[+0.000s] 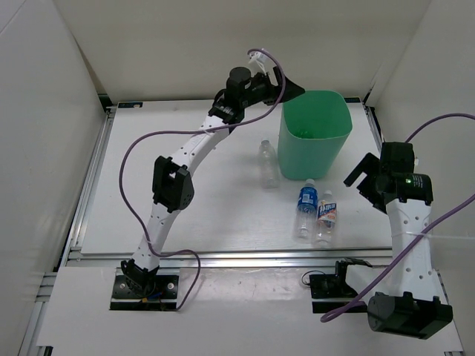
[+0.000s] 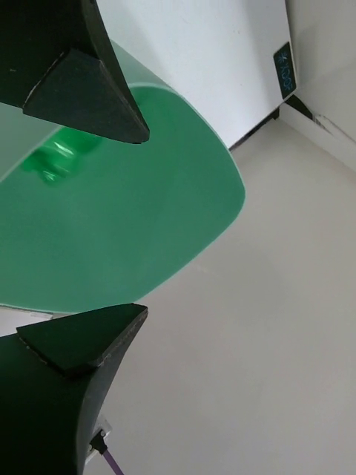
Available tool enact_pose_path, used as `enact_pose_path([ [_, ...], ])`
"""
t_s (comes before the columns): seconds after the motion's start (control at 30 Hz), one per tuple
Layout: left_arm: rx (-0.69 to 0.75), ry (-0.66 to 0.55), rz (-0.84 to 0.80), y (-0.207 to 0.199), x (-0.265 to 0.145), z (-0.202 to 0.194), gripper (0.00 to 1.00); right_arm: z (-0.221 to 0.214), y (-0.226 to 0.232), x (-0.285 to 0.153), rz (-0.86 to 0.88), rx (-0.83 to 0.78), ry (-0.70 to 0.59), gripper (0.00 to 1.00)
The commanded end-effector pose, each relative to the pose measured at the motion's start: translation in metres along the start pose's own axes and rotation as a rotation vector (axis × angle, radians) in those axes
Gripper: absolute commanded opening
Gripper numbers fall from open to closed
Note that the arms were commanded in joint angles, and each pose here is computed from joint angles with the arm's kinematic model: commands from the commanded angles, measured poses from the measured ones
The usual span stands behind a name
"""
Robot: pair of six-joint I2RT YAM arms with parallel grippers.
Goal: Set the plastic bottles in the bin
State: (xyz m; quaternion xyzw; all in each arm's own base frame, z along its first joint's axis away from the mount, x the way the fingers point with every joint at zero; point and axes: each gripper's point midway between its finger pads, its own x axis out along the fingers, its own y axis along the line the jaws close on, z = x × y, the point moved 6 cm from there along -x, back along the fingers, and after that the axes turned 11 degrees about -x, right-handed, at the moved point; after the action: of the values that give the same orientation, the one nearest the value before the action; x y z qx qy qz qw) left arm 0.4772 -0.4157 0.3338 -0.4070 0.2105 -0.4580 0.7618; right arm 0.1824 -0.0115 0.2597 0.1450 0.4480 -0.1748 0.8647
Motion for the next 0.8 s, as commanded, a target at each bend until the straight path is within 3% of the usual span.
enact_pose_path([
  [0.0,0.064,-0.026,-0.019,-0.030,-0.032,0.034,1.00,-0.006,-0.003,0.001,-0.004,-0.015,0.004,1.00],
  [0.1,0.063,-0.029,0.073,-0.009,-0.063,0.046,1.00,-0.015,0.001,0.006,0.041,-0.017,0.050,1.00],
  [0.13,0.035,-0.014,0.155,0.017,-0.073,0.036,1.00,-0.022,0.002,0.013,0.048,-0.020,0.091,1.00],
  [0.2,0.071,-0.055,0.215,0.015,-0.099,0.047,1.00,-0.035,0.007,0.018,0.091,-0.020,0.185,1.00],
  [0.3,0.045,-0.115,0.407,0.054,-0.145,0.049,1.00,-0.051,0.017,0.030,0.169,-0.010,0.315,1.00],
  [0.33,0.033,-0.164,0.482,0.073,-0.164,0.058,1.00,-0.054,0.019,0.031,0.192,-0.006,0.326,1.00],
  [0.37,-0.015,-0.140,0.573,0.102,-0.184,0.041,1.00,-0.056,0.023,0.033,0.225,-0.002,0.339,1.00],
  [0.43,-0.062,-0.182,0.657,0.122,-0.222,0.048,1.00,-0.063,0.023,0.040,0.236,0.008,0.336,1.00],
  [0.57,-0.180,-0.154,0.835,0.173,-0.284,0.020,1.00,-0.070,0.026,0.046,0.245,0.079,0.367,1.00],
  [0.77,-0.282,-0.192,0.929,0.197,-0.340,0.024,1.00,-0.079,0.027,0.062,0.209,0.134,0.444,1.00],
])
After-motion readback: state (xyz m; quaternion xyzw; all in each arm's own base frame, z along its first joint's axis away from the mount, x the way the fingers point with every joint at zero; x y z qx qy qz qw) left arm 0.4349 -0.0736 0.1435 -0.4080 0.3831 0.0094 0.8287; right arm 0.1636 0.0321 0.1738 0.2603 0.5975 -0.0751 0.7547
